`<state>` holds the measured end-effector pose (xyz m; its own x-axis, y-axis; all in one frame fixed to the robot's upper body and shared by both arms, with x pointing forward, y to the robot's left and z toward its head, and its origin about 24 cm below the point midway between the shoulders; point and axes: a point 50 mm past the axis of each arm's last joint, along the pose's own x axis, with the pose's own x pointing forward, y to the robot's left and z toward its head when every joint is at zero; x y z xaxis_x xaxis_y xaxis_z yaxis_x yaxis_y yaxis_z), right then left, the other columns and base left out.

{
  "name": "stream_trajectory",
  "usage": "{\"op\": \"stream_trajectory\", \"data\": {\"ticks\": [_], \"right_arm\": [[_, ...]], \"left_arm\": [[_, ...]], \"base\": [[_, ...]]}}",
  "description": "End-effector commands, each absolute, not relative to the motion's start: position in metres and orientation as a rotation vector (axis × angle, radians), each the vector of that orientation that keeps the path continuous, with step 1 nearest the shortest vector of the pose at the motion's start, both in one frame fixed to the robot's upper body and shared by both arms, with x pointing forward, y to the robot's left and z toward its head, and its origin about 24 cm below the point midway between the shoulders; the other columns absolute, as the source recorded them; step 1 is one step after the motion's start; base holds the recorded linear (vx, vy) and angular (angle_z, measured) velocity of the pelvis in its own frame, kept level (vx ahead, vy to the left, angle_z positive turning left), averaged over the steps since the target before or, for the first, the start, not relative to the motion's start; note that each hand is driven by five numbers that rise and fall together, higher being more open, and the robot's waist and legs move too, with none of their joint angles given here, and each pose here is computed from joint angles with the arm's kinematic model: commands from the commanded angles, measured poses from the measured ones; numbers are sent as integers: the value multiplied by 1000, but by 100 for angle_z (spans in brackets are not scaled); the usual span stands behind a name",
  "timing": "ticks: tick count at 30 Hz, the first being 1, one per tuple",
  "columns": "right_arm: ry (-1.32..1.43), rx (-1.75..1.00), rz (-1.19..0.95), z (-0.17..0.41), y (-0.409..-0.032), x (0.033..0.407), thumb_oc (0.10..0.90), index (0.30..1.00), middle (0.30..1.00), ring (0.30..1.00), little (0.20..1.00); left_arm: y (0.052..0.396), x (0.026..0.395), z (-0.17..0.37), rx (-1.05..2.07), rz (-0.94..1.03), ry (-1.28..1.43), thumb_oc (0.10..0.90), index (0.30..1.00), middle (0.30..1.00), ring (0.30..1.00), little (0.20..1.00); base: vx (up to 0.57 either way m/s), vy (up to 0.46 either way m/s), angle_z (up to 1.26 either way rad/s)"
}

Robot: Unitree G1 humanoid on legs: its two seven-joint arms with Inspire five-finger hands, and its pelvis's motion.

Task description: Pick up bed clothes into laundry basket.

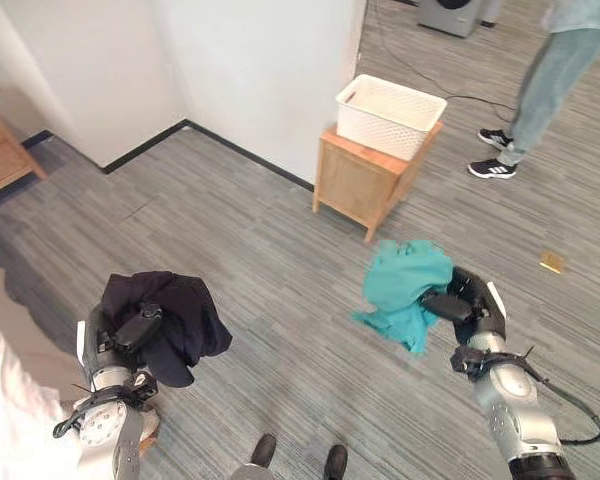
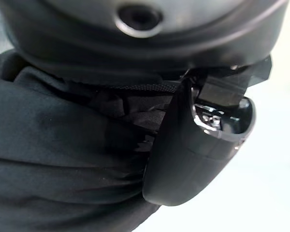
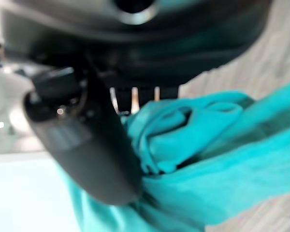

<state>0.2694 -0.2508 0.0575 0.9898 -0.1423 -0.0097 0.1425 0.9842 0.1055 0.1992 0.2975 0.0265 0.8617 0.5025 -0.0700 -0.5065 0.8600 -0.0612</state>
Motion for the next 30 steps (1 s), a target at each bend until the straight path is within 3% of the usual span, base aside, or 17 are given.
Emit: {"op": "stream_trajectory", "data": {"ticks": [1, 12, 21, 30], "right_arm": [[-284, 118, -91, 112, -242, 279, 400, 300, 300, 300, 300], [-231, 165, -60, 94, -220, 280, 400, 300, 300, 300, 300], [-197, 146, -116, 88, -236, 273, 400, 300, 300, 300, 300], [-252, 193, -165, 98, -247, 275, 400, 300, 300, 300, 300]], "left_arm": [[318, 208, 86, 12, 535, -221, 400, 300, 300, 300, 300], [344, 191, 84, 25, 680, -208, 400, 300, 300, 300, 300], [338, 215, 131, 26, 588, -402, 400, 300, 300, 300, 300], [357, 198, 141, 58, 675, -438, 400, 300, 300, 300, 300]], "base": [[16, 94, -3], [82, 154, -17], [586, -127, 23], [643, -304, 27]]}}
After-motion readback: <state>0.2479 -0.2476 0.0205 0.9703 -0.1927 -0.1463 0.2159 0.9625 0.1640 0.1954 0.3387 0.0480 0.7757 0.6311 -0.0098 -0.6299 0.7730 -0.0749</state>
